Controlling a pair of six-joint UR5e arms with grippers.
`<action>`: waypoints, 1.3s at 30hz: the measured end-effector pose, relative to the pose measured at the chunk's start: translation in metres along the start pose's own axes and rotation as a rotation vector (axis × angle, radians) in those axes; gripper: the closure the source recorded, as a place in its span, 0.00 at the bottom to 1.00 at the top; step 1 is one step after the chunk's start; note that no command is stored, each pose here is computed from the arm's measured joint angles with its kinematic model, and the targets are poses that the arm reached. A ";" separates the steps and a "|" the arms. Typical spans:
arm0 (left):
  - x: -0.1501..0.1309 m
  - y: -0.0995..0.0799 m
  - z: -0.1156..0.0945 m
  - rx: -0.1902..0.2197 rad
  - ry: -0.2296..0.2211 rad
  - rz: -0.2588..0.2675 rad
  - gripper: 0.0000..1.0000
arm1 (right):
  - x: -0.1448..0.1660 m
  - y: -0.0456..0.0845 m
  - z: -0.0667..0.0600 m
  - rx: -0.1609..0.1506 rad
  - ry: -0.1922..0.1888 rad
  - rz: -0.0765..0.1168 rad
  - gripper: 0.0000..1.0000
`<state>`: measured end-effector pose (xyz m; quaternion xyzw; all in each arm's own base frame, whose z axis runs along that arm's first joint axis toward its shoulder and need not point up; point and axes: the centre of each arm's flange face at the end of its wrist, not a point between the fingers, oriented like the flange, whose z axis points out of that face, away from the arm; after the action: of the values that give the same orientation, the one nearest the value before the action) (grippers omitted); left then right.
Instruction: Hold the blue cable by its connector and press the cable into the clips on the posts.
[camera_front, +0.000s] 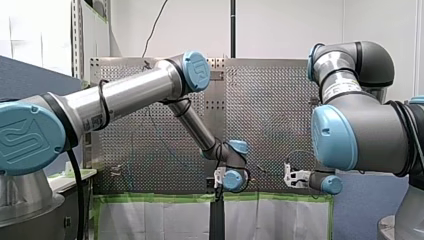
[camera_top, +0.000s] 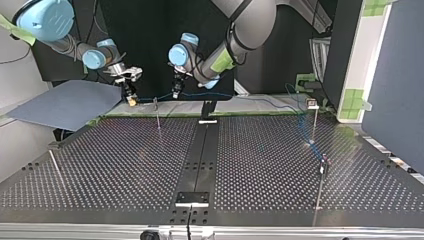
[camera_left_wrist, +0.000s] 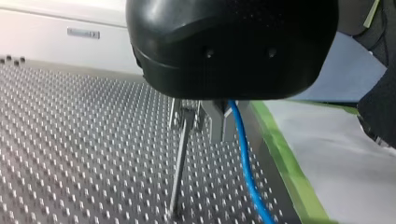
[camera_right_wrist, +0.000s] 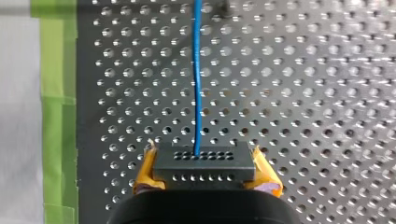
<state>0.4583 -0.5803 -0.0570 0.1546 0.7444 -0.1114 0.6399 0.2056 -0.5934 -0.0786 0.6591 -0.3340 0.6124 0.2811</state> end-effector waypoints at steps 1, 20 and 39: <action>-0.001 -0.002 -0.003 0.004 -0.003 0.002 1.00 | 0.001 -0.001 -0.002 -0.001 0.003 0.003 1.00; 0.028 -0.047 -0.074 0.037 0.041 0.022 1.00 | -0.005 -0.029 -0.044 0.035 -0.004 0.028 1.00; 0.009 0.014 -0.067 -0.027 0.005 -0.086 1.00 | 0.045 -0.016 -0.046 0.026 0.092 0.012 1.00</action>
<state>0.4006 -0.5422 -0.0548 0.1141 0.7535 -0.1286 0.6346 0.1907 -0.5524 -0.0289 0.6318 -0.3168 0.6481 0.2836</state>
